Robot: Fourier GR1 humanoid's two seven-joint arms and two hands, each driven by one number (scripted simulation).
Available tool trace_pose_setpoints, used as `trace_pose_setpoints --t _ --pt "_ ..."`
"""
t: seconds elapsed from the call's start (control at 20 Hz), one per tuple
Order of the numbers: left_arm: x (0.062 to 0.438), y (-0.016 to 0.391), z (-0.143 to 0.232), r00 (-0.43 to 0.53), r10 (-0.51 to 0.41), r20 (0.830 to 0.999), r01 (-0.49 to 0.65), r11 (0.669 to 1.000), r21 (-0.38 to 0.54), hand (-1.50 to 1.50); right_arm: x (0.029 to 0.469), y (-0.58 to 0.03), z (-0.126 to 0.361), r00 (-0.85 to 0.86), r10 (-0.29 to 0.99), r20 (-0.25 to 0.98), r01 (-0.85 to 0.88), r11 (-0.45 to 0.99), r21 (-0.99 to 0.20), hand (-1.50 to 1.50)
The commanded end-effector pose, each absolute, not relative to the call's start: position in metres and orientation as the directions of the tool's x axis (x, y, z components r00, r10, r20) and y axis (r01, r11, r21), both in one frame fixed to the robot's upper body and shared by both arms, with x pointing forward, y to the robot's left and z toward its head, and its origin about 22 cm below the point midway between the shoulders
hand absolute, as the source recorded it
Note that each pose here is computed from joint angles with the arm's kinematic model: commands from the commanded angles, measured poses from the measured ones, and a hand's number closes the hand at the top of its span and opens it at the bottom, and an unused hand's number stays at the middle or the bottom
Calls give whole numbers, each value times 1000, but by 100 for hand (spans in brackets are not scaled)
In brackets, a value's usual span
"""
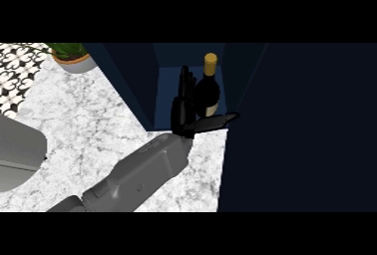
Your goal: Pick up the wine, place it into the cabinet and close the cabinet
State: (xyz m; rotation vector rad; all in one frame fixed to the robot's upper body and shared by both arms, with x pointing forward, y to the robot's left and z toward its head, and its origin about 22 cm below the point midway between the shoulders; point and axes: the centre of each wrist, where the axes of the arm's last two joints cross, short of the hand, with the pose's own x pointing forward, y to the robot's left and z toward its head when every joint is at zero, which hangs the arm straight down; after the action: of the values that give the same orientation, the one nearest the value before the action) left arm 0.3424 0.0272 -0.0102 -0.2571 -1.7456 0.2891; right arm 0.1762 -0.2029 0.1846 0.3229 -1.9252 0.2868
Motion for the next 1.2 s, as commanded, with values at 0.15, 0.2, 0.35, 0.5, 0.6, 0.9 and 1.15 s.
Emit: trace_pose_setpoints --t 0.15,0.2,0.35,0.5,0.6,0.9,1.15 --pt "328 29 -20 -222 323 920 19 945 -327 -150 176 -209 184 -353 -87 931 -337 941 -40 -150" --pt "322 22 -13 -215 342 915 35 939 -343 -150 177 -227 185 -363 -65 929 -331 941 -64 -150" --pt "303 42 -25 -224 339 914 69 941 -332 -150 170 -213 193 -345 -74 936 -327 944 -46 -150" --pt "296 43 -31 -231 357 905 90 934 -346 -150 172 -195 180 -340 -63 938 -311 949 -49 -150" --pt "298 60 -11 -217 352 911 153 934 -324 -150 181 -215 190 -353 -64 933 -298 953 -48 -150" --pt "265 89 -17 -219 371 903 222 920 -324 -150 176 -211 182 -376 -31 926 -282 956 -83 -150" --pt "243 114 16 -222 360 906 263 917 -300 -150 181 -221 184 -357 -66 932 -325 944 -58 -150"
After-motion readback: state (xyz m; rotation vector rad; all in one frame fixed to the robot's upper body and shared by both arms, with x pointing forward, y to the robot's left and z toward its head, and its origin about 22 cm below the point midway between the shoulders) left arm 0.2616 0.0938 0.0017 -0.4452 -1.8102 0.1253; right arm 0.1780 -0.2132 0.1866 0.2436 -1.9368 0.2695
